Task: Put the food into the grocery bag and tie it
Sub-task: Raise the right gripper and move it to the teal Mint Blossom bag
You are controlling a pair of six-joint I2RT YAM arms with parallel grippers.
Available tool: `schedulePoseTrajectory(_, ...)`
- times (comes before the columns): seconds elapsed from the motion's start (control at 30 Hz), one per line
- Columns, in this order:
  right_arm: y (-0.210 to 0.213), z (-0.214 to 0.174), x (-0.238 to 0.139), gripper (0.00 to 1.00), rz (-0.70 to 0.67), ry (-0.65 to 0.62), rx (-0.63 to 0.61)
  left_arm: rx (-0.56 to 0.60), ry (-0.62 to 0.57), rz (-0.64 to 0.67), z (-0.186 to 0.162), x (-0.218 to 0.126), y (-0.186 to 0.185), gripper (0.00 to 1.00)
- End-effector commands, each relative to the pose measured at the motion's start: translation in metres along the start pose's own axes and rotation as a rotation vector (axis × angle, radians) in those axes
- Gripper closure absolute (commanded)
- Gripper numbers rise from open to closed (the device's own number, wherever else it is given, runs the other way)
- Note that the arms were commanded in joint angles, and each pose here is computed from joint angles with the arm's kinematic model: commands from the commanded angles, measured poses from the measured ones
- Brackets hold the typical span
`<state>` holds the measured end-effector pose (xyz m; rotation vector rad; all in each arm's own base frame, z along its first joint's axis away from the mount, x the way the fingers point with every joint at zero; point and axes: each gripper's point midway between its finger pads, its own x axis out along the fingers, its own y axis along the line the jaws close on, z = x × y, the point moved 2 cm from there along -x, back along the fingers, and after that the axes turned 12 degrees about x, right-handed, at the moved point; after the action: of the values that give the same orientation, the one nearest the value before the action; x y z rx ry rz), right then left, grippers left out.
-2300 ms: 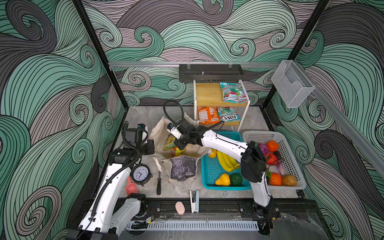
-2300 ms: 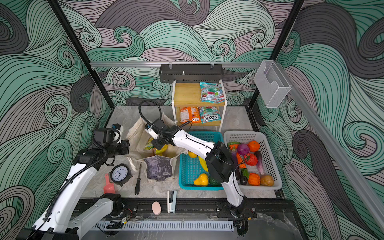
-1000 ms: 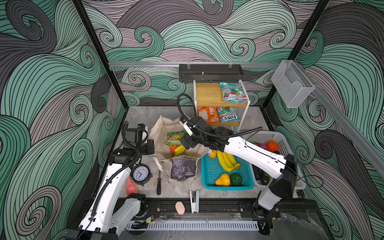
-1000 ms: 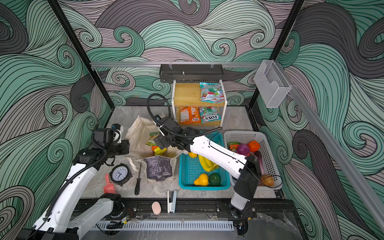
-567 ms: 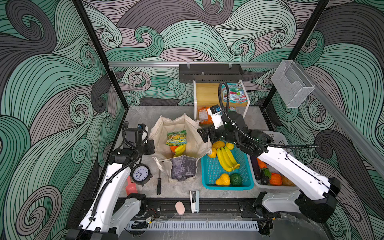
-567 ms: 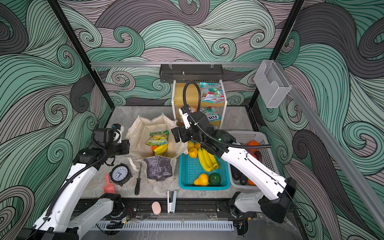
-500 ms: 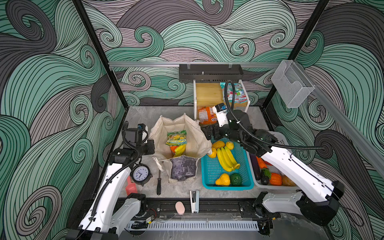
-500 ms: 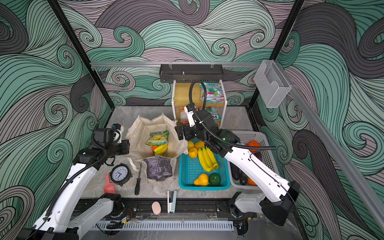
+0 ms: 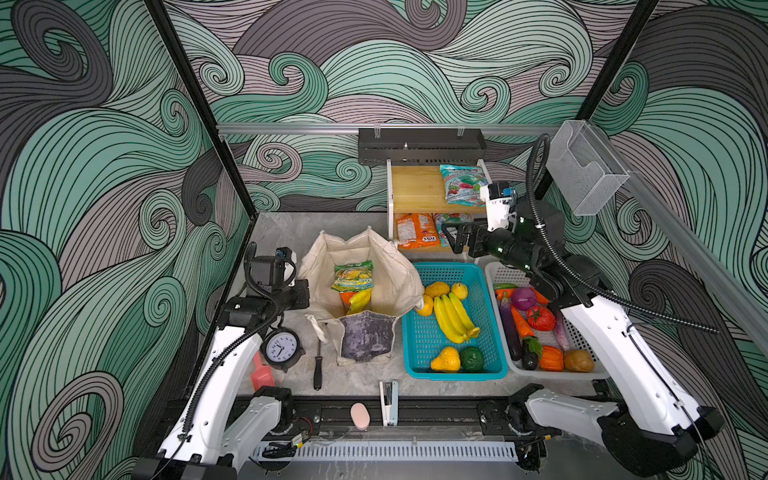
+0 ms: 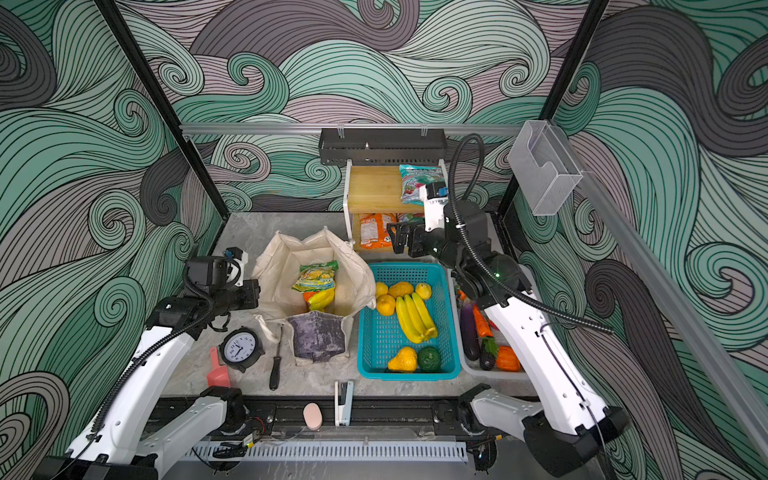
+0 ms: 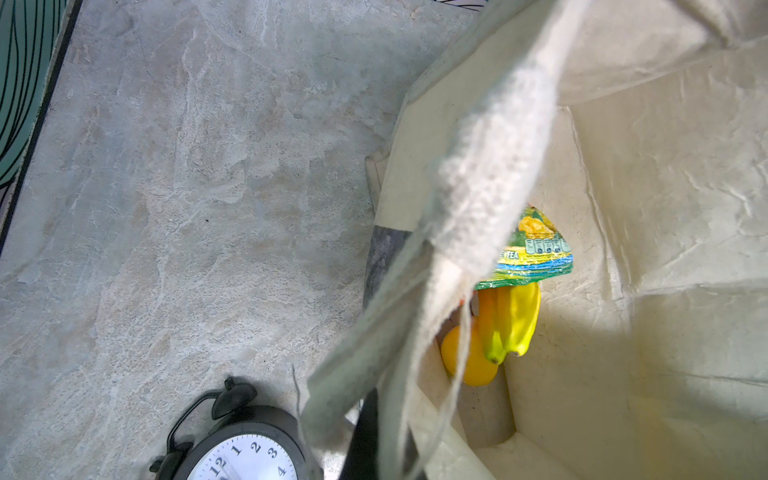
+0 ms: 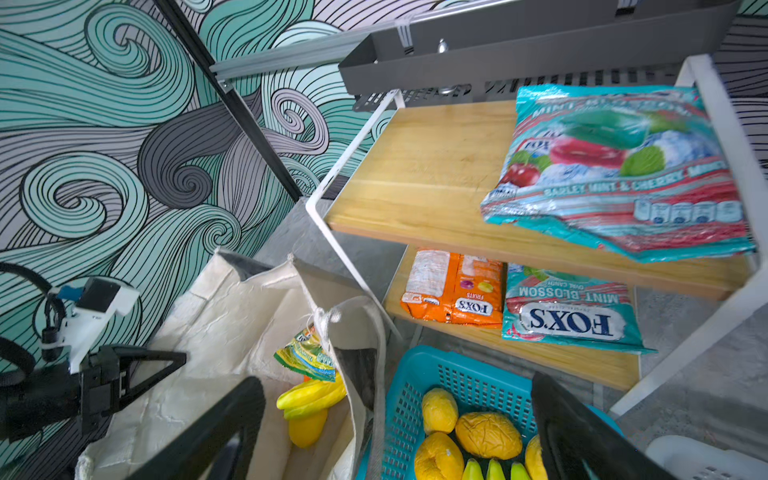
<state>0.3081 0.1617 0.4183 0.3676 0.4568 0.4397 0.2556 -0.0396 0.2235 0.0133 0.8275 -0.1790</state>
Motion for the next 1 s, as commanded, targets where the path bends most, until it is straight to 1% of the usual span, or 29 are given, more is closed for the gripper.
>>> schedulePoseTrajectory(0.0,-0.01,0.018,-0.001,0.0,-0.034,-0.029,-0.012,0.004,0.003,-0.021,0.001,0.002,-0.001,1.0)
schedulePoseTrajectory(0.13,-0.029,0.042,0.006,0.0,-0.087,-0.064,0.015,0.004,-0.008,-0.018,0.002,0.001,-0.001,1.0)
schedulePoseTrajectory(0.2,-0.03,0.052,0.014,0.0,-0.066,-0.074,-0.013,0.0,-0.004,-0.022,0.001,0.001,-0.002,1.0)
schedulePoseTrajectory(0.3,-0.032,0.065,0.027,0.0,-0.073,-0.087,-0.029,-0.002,-0.008,-0.034,0.002,0.001,-0.003,1.0)
schedulePoseTrajectory(0.43,-0.045,0.082,0.04,0.0,-0.148,-0.114,-0.04,-0.003,-0.008,-0.033,0.002,0.001,-0.003,1.0)
schedulePoseTrajectory(0.57,-0.068,0.089,0.061,0.01,-0.23,-0.075,-0.035,-0.004,-0.004,-0.031,0.001,0.001,-0.003,1.0)
schedulePoseTrajectory(0.67,-0.082,0.092,0.073,0.01,-0.265,-0.059,-0.028,-0.004,-0.011,-0.028,0.002,0.0,-0.003,1.0)
schedulePoseTrajectory(0.77,-0.089,0.095,0.086,0.01,-0.275,-0.049,-0.033,-0.004,-0.004,-0.025,0.001,0.001,-0.002,1.0)
schedulePoseTrajectory(0.97,-0.103,0.089,0.116,0.02,-0.297,0.02,-0.037,-0.004,-0.001,-0.015,0.0,0.001,0.0,1.0)
